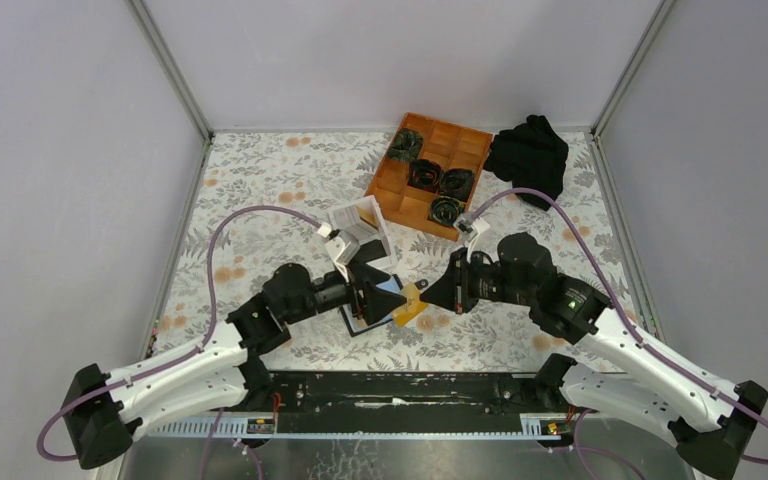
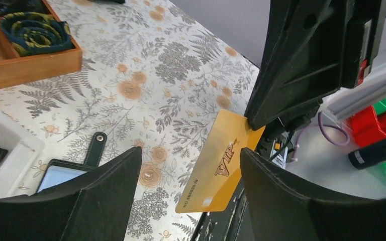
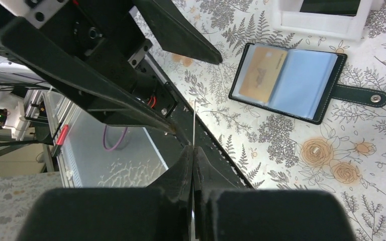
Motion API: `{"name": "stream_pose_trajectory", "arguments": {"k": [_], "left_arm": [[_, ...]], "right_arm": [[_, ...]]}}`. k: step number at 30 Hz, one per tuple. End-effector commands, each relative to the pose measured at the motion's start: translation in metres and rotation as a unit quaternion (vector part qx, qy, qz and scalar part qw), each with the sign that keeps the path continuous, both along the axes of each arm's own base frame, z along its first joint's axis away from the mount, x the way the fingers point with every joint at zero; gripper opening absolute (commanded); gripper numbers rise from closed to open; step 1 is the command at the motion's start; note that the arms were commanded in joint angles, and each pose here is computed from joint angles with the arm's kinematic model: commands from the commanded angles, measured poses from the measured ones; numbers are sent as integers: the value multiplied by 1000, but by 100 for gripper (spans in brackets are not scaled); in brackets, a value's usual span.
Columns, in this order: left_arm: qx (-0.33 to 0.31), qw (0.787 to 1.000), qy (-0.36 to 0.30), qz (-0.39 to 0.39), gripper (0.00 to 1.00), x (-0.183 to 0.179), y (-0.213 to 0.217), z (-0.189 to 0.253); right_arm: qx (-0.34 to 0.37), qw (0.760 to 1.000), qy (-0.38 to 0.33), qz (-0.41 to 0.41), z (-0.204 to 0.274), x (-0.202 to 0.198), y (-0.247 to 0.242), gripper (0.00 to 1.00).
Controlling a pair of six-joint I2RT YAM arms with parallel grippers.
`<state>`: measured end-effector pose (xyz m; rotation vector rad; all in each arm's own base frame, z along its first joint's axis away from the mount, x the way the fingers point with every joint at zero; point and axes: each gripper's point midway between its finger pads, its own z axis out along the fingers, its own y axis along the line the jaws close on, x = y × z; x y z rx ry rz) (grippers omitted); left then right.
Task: Put the credit cards into the card holder
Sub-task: Pick up the credit card from the storage box.
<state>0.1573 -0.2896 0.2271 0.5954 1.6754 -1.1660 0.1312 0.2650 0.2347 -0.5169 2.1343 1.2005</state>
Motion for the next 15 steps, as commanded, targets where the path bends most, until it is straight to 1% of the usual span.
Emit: {"name": "stream_pose_trajectory", "arguments": {"k": [1, 5, 8, 12, 15], "left_arm": [[-10, 998, -6, -68, 77, -15, -12, 2], [-6, 993, 21, -119, 73, -27, -22, -8], [-13, 990, 29, -140, 66, -32, -24, -9], [-29, 988, 32, -148, 50, -33, -21, -7], [-39, 986, 33, -156, 36, -35, -20, -4]], "right_arm": [[28, 999, 2, 24, 13, -11, 4, 0], [29, 999, 2, 28, 15, -12, 4, 0], [22, 999, 6, 35, 11, -13, 5, 0], [11, 999, 11, 35, 5, -13, 4, 0], [7, 999, 11, 33, 3, -11, 4, 0]]}}
